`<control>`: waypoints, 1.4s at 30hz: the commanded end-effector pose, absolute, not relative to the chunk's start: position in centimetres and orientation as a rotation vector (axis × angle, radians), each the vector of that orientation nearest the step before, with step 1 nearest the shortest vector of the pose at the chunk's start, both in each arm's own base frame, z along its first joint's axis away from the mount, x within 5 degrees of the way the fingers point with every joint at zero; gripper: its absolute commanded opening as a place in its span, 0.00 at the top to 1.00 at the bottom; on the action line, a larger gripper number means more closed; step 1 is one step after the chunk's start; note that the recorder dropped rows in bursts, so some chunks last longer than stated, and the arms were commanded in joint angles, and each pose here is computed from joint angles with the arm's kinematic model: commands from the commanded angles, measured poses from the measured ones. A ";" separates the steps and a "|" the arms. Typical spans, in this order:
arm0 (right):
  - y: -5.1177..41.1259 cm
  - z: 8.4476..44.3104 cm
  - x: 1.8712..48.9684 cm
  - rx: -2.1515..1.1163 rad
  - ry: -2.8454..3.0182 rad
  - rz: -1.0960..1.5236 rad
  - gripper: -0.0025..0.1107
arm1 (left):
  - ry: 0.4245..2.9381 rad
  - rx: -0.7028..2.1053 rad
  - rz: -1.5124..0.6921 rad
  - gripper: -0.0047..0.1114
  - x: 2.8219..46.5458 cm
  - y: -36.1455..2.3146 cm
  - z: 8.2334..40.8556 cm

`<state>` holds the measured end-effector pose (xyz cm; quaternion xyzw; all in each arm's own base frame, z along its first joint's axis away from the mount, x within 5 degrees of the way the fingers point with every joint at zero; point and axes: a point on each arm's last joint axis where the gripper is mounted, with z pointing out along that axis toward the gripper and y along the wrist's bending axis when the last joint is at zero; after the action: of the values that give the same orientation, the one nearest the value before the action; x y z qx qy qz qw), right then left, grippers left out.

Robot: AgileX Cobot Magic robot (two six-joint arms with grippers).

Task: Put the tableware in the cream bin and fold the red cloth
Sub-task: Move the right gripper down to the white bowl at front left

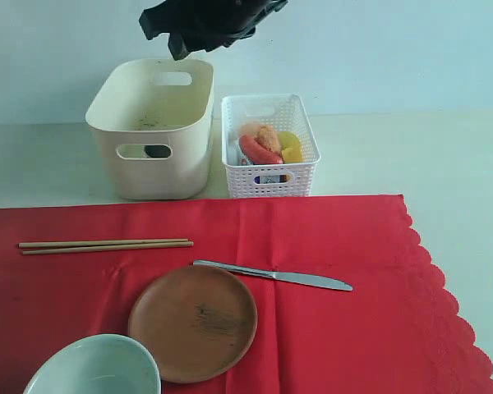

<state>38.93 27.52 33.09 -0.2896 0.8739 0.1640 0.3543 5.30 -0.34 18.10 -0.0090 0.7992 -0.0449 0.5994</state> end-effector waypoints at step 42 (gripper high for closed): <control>28.6 25.3 22.7 -1.282 2.305 1.065 0.57 | 1.842 -0.021 -0.119 0.96 5.3 -0.4 18.1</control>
<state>23.23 28.01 25.33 -0.4382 0.8100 0.3634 0.1406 5.30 -0.34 18.10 -0.0090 0.7992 -0.0449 0.5994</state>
